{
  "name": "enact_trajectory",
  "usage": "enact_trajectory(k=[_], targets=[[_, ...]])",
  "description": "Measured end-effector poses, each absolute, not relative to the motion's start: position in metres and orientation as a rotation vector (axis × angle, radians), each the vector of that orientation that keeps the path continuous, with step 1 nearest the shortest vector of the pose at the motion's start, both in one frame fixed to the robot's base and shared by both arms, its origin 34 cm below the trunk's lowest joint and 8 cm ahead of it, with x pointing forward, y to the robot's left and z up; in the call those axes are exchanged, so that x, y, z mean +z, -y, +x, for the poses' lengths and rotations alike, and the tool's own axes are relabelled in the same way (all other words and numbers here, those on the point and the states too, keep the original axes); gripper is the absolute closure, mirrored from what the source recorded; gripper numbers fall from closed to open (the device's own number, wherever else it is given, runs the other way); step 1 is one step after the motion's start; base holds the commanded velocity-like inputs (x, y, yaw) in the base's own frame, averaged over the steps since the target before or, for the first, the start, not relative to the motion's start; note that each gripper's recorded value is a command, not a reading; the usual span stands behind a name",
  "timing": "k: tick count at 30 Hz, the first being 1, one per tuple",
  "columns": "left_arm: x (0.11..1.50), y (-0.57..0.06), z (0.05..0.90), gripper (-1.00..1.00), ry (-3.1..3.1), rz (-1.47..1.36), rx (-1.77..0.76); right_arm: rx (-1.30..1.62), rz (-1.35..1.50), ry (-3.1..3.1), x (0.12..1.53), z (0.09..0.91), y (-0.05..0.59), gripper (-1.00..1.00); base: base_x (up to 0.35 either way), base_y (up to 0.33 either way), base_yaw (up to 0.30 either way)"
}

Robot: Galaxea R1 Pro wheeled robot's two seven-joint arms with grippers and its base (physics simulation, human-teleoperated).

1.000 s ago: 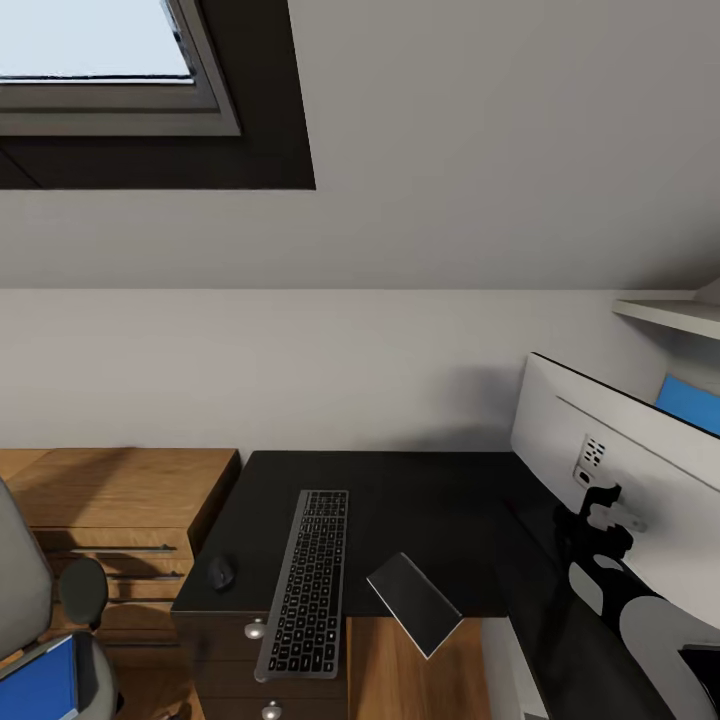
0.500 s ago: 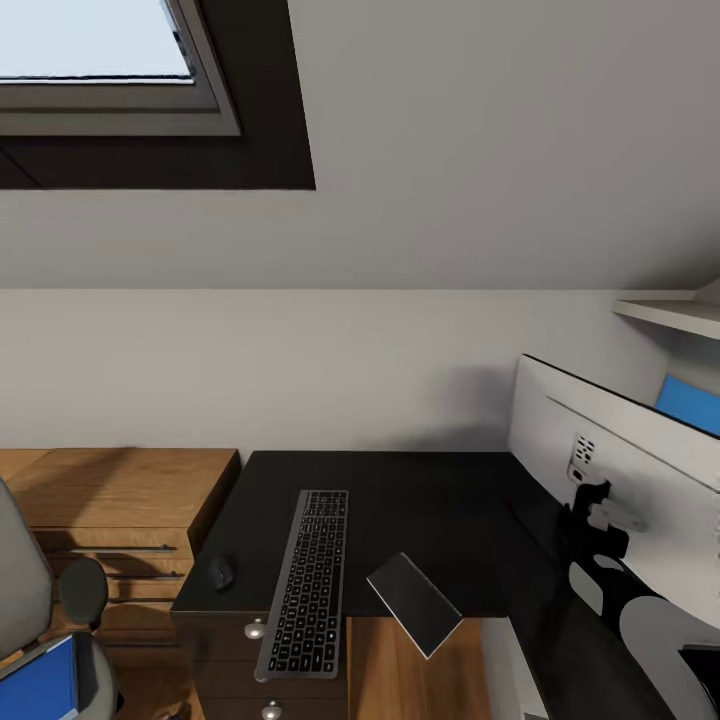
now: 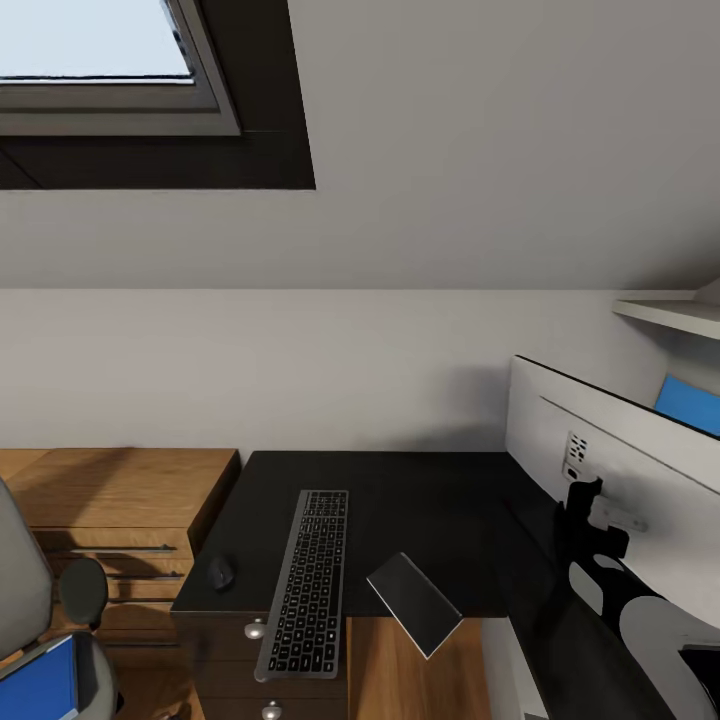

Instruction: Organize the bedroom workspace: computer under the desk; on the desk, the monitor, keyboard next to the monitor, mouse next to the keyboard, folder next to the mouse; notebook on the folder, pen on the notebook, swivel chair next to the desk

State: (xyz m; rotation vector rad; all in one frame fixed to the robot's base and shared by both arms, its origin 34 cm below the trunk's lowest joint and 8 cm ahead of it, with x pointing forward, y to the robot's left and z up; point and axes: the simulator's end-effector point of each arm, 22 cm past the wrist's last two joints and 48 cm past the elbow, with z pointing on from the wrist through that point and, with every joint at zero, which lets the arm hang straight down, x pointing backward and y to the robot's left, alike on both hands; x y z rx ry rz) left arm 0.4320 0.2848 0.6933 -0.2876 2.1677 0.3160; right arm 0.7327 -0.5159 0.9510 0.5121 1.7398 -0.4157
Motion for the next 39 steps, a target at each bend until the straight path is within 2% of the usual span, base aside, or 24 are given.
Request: enact_trajectory(k=[18, 39], targets=[[0.6931, -0.2848, 0.4321, -1.00, -2.168, -0.287, 0.316, -0.417, 0.506, -1.742, 0.9510, 0.7335, 0.5154, 1.00, -0.018, 0.000, 0.000], [0.6929, -0.2848, 0.4323, -1.00, -2.169, -0.287, 0.316, -0.416, 0.512, -1.740, 0.9505, 0.7334, 0.5158, 1.00, -0.319, 0.025, 0.000]])
